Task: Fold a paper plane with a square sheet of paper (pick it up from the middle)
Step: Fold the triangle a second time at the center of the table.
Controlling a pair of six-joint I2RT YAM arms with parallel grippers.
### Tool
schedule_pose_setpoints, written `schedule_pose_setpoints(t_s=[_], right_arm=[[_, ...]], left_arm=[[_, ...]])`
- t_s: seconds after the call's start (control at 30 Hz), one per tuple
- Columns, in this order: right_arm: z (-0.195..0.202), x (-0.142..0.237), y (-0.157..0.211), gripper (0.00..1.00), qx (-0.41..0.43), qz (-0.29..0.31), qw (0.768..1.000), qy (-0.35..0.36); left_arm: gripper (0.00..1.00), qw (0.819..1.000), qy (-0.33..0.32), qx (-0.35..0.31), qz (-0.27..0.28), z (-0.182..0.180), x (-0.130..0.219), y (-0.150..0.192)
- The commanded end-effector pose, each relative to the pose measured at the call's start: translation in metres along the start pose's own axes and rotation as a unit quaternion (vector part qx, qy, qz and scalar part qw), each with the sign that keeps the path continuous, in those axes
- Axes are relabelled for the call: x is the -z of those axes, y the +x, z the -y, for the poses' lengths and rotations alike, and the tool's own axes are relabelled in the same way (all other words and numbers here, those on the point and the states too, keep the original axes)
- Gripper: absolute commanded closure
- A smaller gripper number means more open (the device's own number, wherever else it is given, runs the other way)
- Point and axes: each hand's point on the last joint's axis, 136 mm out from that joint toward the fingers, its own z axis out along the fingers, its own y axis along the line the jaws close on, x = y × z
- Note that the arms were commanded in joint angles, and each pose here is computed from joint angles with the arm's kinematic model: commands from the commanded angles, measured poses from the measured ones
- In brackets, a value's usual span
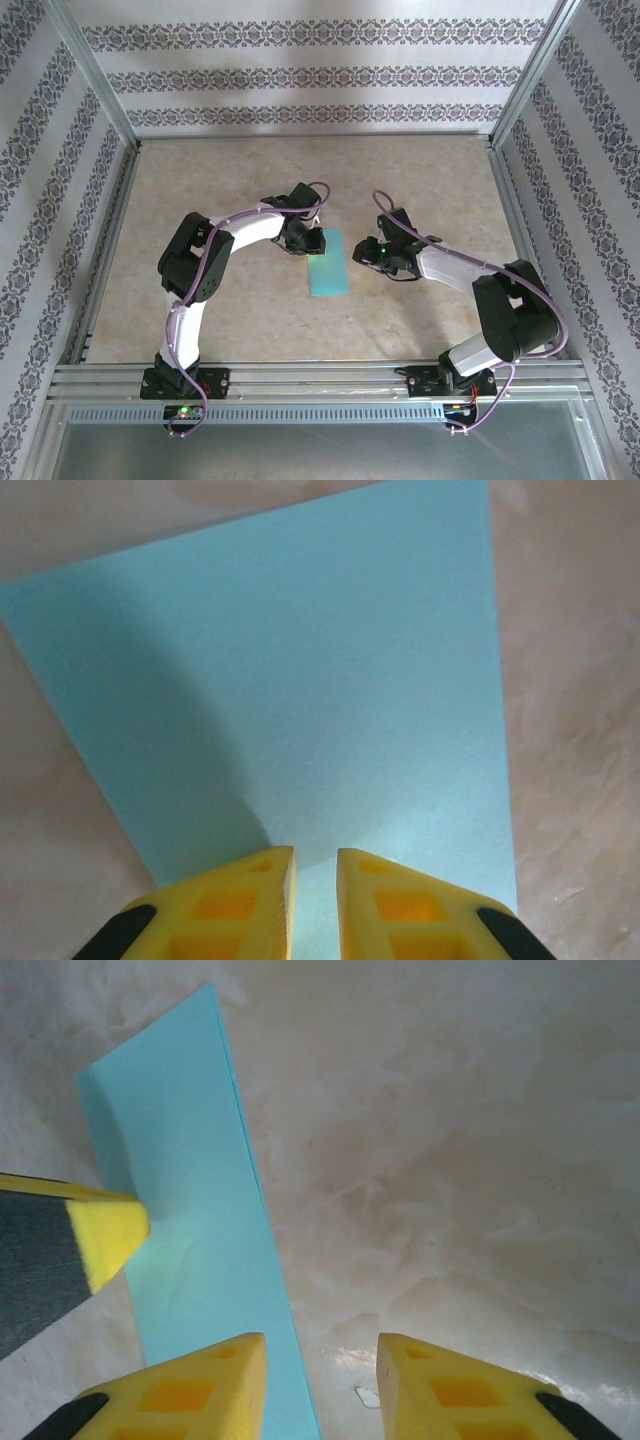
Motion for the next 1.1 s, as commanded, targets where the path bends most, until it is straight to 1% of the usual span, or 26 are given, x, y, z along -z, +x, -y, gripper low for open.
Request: schedule_pose_setpoints(t_s=[0.0,0.07,0.13,0.23,0.3,0.47,0.57,0.7,1.07], right_arm=[[0.002,0.006,-0.001,0.65,-0.015,0.007,1.000,-0.010],[0.002,0.009,0.002,0.64,-0.022,0.005,1.000,-0.014],[0.003,0.009,0.008,0.63,-0.031,-0.003,0.999,-0.018],[0.004,0.008,0.019,0.62,-0.050,-0.025,0.998,-0.027],[0.003,0.008,0.027,0.62,-0.059,-0.040,0.997,-0.035],[-0.001,0.008,0.047,0.62,-0.074,-0.076,0.993,-0.047],[-0.002,0.007,0.056,0.62,-0.076,-0.088,0.992,-0.045],[-0.005,0.002,0.065,0.62,-0.073,-0.105,0.991,-0.042],[-0.010,-0.008,0.077,0.62,-0.065,-0.137,0.988,-0.034]], left_arm=[[0.81,0.999,0.038,-0.017,0.009,0.021,0.024,-0.004],[0.80,0.997,0.067,0.020,0.037,0.032,0.036,-0.007],[0.81,0.993,0.080,0.064,0.054,0.032,0.040,-0.004],[0.84,0.987,0.080,0.126,0.058,0.022,0.035,0.007],[0.85,0.983,0.086,0.148,0.058,0.018,0.029,0.011],[0.86,0.981,0.089,0.166,0.046,0.014,0.014,0.013],[0.86,0.980,0.083,0.170,0.052,0.012,0.012,0.011],[0.87,0.980,0.064,0.181,0.049,0.003,0.008,0.014],[0.87,0.974,0.002,0.227,0.005,-0.025,-0.012,0.038]])
